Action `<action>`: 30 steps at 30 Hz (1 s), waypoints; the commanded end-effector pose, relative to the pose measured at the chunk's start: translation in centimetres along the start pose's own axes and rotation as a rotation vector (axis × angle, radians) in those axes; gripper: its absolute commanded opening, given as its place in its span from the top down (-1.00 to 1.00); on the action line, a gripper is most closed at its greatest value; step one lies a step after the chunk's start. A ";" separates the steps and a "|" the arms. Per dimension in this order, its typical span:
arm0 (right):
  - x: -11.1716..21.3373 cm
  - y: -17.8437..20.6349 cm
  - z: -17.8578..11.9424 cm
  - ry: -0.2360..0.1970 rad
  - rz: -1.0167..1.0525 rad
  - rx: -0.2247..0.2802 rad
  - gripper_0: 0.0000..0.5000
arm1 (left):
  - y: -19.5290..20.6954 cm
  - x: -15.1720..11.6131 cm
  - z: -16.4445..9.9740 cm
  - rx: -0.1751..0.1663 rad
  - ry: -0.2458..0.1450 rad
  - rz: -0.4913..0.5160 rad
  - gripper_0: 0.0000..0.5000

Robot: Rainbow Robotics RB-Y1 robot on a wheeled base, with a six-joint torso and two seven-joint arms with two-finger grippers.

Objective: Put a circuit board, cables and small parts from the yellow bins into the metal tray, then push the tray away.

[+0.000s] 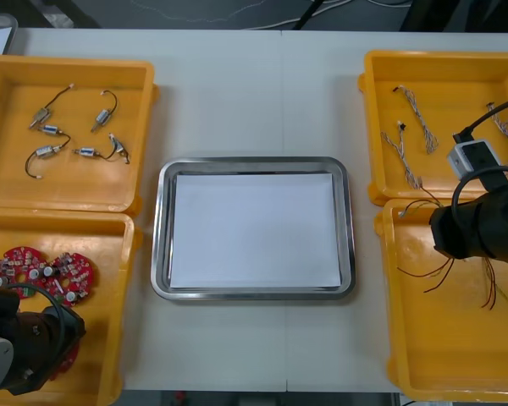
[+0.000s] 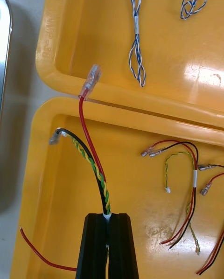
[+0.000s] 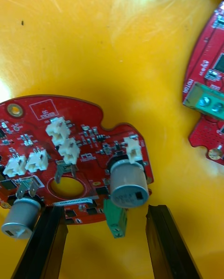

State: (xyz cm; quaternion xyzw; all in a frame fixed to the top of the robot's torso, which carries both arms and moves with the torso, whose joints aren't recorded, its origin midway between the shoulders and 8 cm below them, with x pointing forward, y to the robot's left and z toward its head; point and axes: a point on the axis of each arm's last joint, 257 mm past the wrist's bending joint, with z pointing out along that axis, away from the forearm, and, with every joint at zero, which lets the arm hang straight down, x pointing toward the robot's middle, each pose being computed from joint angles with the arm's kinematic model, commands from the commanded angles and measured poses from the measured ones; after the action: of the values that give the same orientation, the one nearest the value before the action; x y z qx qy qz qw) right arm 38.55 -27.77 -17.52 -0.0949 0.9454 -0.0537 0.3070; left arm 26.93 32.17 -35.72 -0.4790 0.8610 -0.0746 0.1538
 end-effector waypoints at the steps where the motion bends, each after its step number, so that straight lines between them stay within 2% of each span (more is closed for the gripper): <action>1: -1.3 1.2 -0.9 -0.044 -0.012 -0.014 1.00 | 0.4 1.0 0.6 -0.005 0.020 -0.003 -0.95; 2: -1.3 1.2 -0.8 -0.043 -0.011 -0.014 1.00 | 0.4 1.0 0.6 -0.005 0.020 -0.003 -0.86; 3: -1.3 1.2 -0.9 -0.044 -0.013 -0.014 1.00 | 0.3 1.1 0.6 -0.004 0.020 0.000 -0.50; 4: -1.4 1.2 -0.9 -0.044 -0.013 -0.016 1.00 | 0.2 1.0 0.6 -0.003 0.019 0.000 -0.30; 5: -1.3 1.2 -0.8 -0.043 -0.013 -0.016 1.00 | 0.1 1.0 0.6 0.000 0.021 -0.002 0.14; 6: -1.3 1.2 -0.9 -0.044 -0.015 -0.014 1.00 | 0.0 1.1 0.6 0.001 0.024 -0.001 0.67; 7: -1.3 1.2 -0.9 -0.044 -0.015 -0.014 1.00 | -0.1 1.1 0.5 0.002 0.025 -0.003 1.00; 20: -1.3 1.2 -0.8 -0.043 -0.007 -0.013 1.00 | -0.5 0.5 0.2 0.005 0.016 -0.010 1.00; 26: -1.3 1.2 -0.8 -0.043 -0.007 -0.013 1.00 | -0.9 -0.8 -1.4 -0.008 -0.001 -0.014 1.00; 30: -1.3 1.2 -0.8 -0.043 -0.007 -0.013 1.00 | -1.9 -1.5 -2.7 0.003 -0.010 -0.015 1.00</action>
State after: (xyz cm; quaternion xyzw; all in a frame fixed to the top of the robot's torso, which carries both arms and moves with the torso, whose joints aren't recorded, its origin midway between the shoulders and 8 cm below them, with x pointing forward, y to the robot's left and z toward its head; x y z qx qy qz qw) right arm 38.54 -27.63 -17.56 -0.0970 0.9454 -0.0534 0.3065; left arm 26.35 32.83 -35.08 -0.4840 0.8633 -0.0525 0.1329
